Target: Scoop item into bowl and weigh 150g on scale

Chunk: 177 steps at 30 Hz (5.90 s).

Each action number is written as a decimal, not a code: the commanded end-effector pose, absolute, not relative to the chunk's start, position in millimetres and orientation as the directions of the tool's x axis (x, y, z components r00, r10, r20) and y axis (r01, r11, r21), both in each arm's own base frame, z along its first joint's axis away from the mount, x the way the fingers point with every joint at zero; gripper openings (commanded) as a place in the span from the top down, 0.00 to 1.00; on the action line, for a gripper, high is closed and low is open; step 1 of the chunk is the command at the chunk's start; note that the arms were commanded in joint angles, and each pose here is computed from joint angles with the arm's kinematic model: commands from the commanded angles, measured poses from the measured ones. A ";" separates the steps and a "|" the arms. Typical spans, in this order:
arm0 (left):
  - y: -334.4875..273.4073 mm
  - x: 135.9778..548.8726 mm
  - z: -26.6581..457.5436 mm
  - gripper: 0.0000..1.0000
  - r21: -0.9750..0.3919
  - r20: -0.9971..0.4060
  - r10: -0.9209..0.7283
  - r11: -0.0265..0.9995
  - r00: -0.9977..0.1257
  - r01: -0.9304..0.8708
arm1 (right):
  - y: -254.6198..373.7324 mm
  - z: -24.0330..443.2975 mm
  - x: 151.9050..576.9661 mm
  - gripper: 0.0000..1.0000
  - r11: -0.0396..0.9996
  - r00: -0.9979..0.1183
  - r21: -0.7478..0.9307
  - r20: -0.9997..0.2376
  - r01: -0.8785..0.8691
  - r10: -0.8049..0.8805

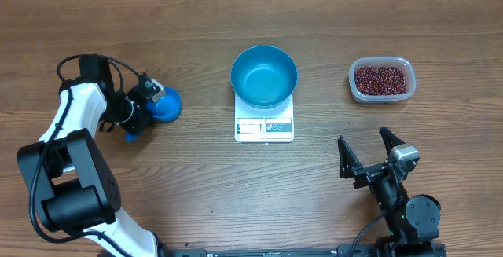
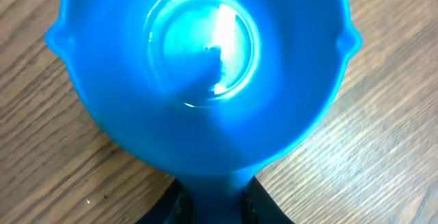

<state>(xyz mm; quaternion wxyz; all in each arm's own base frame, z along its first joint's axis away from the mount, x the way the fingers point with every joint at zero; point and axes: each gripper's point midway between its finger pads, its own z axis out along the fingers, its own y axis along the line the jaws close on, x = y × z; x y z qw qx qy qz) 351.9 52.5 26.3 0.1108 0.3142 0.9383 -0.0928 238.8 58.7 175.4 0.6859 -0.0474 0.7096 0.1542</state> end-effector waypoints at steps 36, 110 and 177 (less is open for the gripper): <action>37.1 392.0 41.9 0.06 -0.449 -0.126 -0.451 0.820 -0.884 -0.355 | 60.8 173.0 238.4 0.00 0.944 -0.056 0.160 -0.987 -0.288 0.150; -7.6 342.2 63.6 0.14 0.083 -0.207 -0.428 0.888 -0.880 -0.452 | 60.7 173.0 238.4 0.00 0.944 -0.056 0.160 -0.987 -0.288 0.150; -6.7 380.0 56.0 0.96 0.000 -0.216 -0.404 0.910 -0.889 -0.414 | 60.7 173.0 238.4 0.00 0.944 -0.056 0.160 -0.987 -0.288 0.150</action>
